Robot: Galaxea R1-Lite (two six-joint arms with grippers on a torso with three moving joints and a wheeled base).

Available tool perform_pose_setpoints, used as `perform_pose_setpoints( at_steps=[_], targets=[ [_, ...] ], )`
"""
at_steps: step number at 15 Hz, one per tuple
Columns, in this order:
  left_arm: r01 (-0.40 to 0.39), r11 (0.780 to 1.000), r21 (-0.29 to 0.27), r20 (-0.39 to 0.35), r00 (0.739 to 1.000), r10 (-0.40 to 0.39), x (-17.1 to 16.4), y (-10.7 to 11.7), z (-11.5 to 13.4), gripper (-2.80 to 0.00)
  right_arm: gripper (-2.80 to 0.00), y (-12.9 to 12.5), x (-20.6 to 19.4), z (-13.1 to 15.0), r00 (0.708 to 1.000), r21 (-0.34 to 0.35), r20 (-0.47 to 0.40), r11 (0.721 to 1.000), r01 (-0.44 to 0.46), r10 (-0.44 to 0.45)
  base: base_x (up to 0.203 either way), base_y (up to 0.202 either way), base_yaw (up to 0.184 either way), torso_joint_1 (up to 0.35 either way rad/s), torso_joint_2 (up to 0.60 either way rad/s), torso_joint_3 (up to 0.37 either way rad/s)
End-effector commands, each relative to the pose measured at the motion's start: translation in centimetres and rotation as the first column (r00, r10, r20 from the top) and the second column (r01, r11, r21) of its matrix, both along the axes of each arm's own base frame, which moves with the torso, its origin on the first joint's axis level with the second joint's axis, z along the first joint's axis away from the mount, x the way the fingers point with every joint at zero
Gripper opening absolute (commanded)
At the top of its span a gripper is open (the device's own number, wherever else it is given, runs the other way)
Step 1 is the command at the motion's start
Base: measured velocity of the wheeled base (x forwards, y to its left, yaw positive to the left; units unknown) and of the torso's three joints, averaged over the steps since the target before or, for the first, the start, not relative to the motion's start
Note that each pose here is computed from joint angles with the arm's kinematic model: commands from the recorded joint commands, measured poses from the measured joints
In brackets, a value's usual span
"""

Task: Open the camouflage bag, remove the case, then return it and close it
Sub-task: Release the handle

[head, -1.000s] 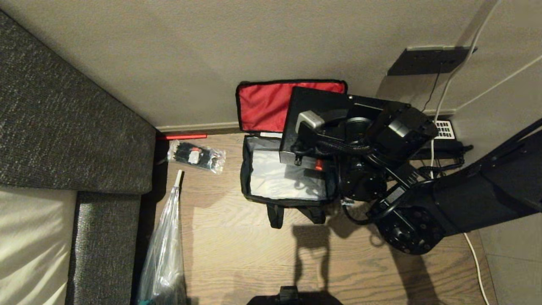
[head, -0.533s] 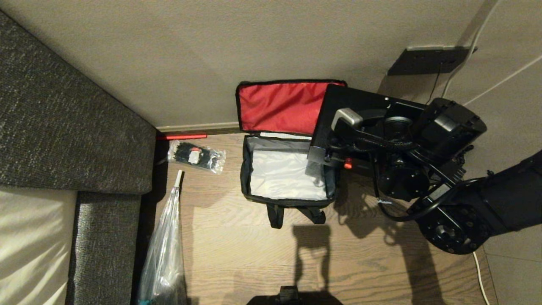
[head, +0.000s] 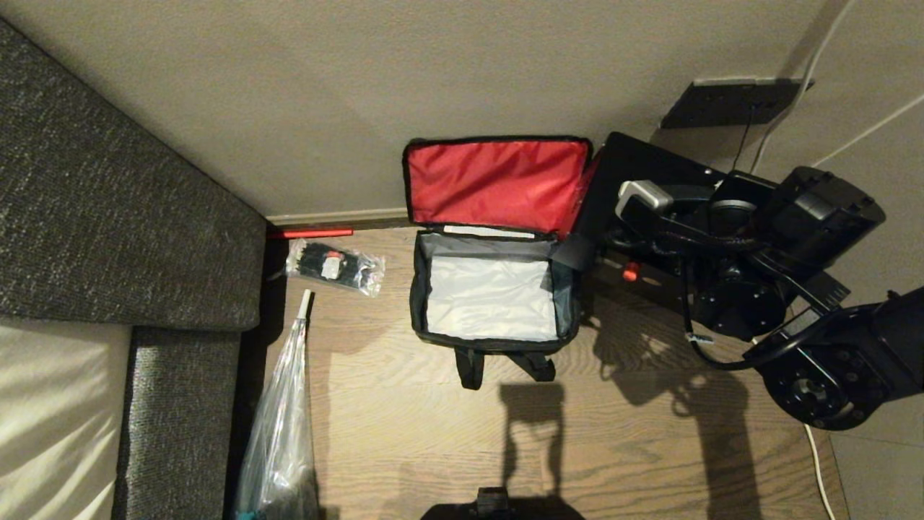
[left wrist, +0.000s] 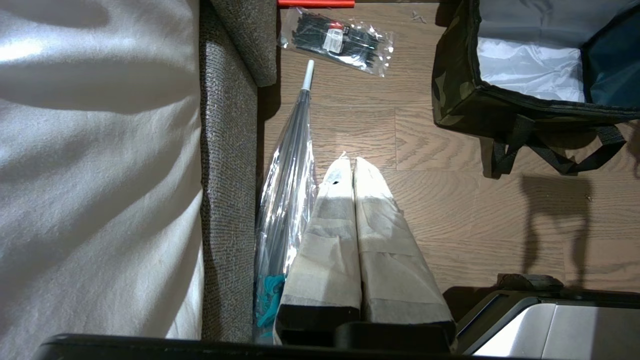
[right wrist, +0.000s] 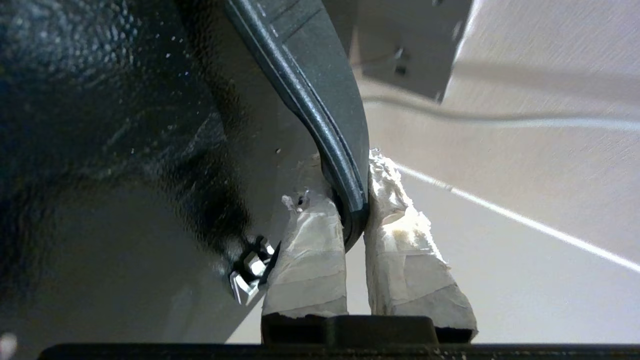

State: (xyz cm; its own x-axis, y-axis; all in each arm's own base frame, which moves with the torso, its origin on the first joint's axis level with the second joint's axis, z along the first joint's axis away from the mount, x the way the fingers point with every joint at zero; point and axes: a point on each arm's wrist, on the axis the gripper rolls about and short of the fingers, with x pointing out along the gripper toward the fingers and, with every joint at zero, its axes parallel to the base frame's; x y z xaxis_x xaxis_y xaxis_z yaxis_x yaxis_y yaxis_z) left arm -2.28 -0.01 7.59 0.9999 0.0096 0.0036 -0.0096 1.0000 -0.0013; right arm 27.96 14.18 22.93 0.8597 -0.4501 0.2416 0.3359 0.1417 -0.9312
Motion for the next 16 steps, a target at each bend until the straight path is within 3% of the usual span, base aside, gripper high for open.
perform_pose_setpoints(
  at_steps=[1, 11, 16],
  targets=[
    [-0.001, 1.000, 0.000, -0.001, 1.000, 0.001, 0.0, 0.0, 0.0, -2.80, -2.80, -1.6, 0.2, 0.0, 0.998, 0.004, 0.000, 0.998, 0.055, -0.055, 0.000, 0.000, 0.000, 0.000, 0.00, 0.000],
    [-0.001, 1.000, 0.000, 0.001, 1.000, 0.001, 0.0, 0.0, 0.0, -2.80, -2.80, -6.0, 3.0, -2.8, 0.978, 0.011, -0.060, 0.980, 0.198, -0.197, 0.000, 0.000, 0.000, 0.000, 0.00, 0.000],
    [-0.001, 1.000, 0.000, -0.001, 1.000, 0.001, 0.0, 0.0, 0.0, -2.80, -2.80, -6.9, 4.8, -4.8, 0.967, -0.001, -0.100, 0.972, 0.236, -0.235, 0.000, 0.000, 0.000, 0.000, 0.00, 0.000]
  ],
)
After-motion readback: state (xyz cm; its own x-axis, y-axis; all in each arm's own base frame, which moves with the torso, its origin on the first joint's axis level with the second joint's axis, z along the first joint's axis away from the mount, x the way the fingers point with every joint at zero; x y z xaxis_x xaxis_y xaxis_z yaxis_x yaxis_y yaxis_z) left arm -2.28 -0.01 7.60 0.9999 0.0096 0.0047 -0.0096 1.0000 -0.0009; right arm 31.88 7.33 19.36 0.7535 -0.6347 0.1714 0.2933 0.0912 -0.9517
